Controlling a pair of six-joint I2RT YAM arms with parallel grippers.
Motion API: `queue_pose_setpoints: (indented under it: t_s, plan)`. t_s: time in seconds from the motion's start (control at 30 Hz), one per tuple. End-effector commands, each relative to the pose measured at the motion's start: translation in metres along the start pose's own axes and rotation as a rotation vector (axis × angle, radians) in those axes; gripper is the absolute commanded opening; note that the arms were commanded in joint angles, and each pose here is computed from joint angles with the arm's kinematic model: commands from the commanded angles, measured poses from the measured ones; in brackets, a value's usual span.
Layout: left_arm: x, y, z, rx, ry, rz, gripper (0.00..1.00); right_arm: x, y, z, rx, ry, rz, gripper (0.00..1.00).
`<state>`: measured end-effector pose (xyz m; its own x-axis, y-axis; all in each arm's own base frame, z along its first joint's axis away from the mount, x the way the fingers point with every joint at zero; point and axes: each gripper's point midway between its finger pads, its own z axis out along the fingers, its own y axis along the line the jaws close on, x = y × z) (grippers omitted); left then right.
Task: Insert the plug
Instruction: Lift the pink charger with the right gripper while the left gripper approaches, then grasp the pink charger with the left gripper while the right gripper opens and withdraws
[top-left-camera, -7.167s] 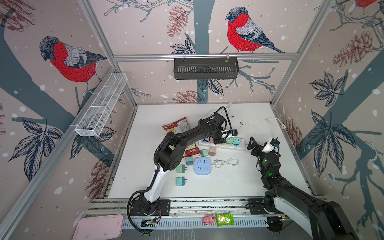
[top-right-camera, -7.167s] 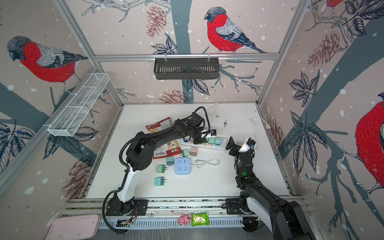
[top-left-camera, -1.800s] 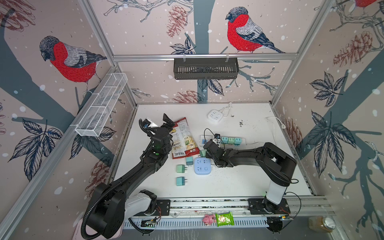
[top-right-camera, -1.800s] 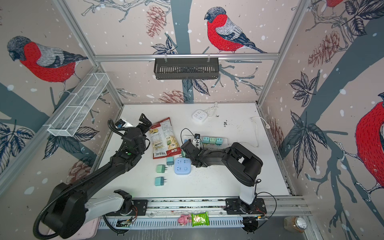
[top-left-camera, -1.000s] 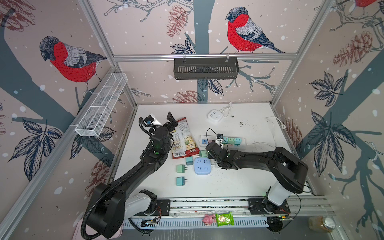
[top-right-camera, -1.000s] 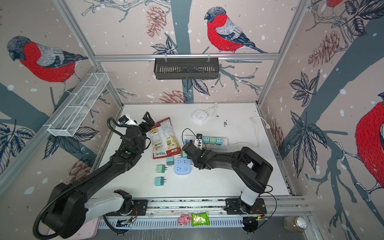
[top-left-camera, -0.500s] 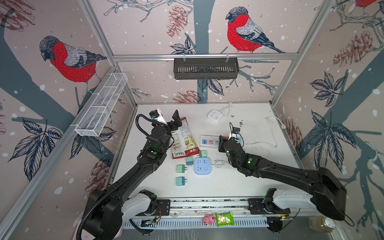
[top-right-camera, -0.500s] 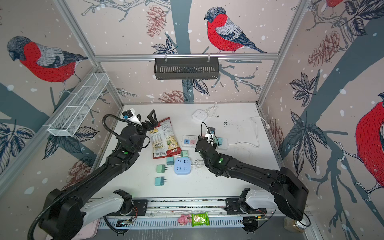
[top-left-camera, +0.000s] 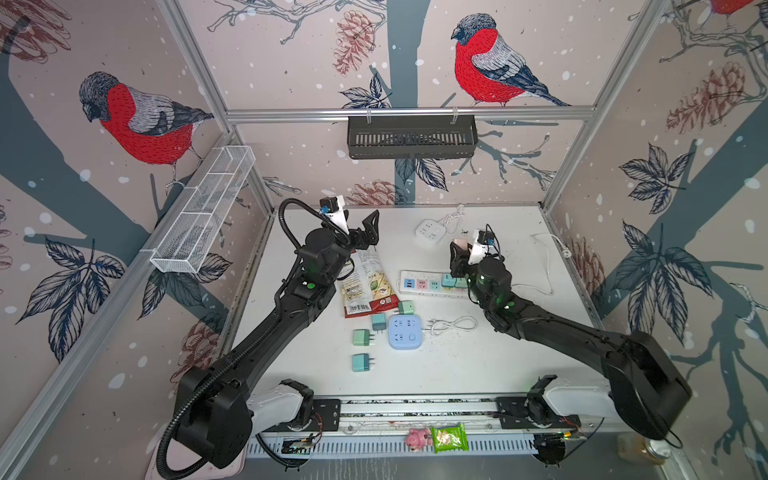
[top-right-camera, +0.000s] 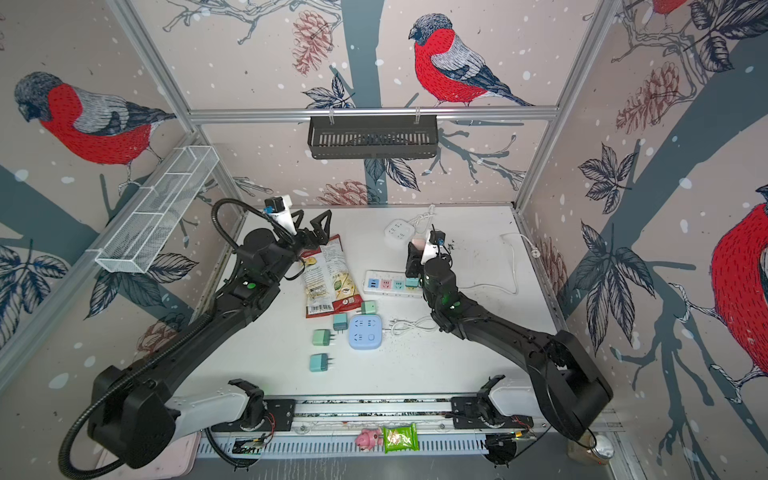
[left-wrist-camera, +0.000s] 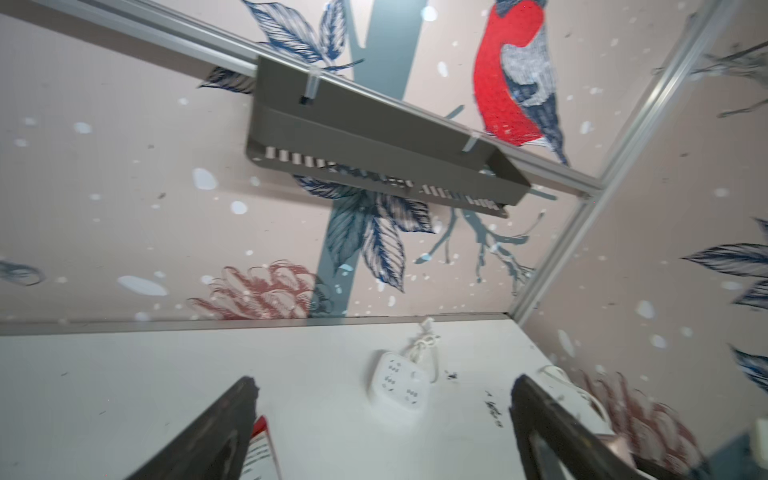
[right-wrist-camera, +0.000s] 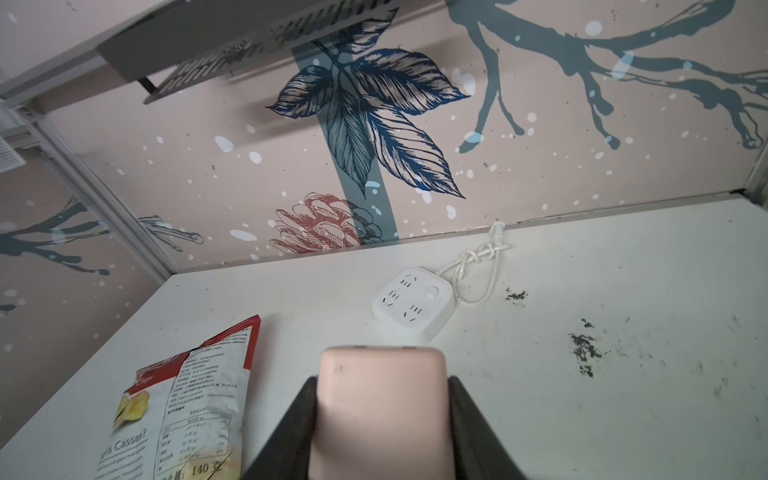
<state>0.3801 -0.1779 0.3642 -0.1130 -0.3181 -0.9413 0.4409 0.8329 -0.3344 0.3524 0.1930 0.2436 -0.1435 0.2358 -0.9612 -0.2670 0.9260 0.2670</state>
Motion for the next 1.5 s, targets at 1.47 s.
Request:
queue_pose_setpoints:
  t_s: [1.47]
  plan:
    - [0.127, -0.188, -0.043, 0.750, 0.516, 0.179, 0.76, -0.010, 0.097, -0.118, -0.467, -0.581, -0.789, 0.02]
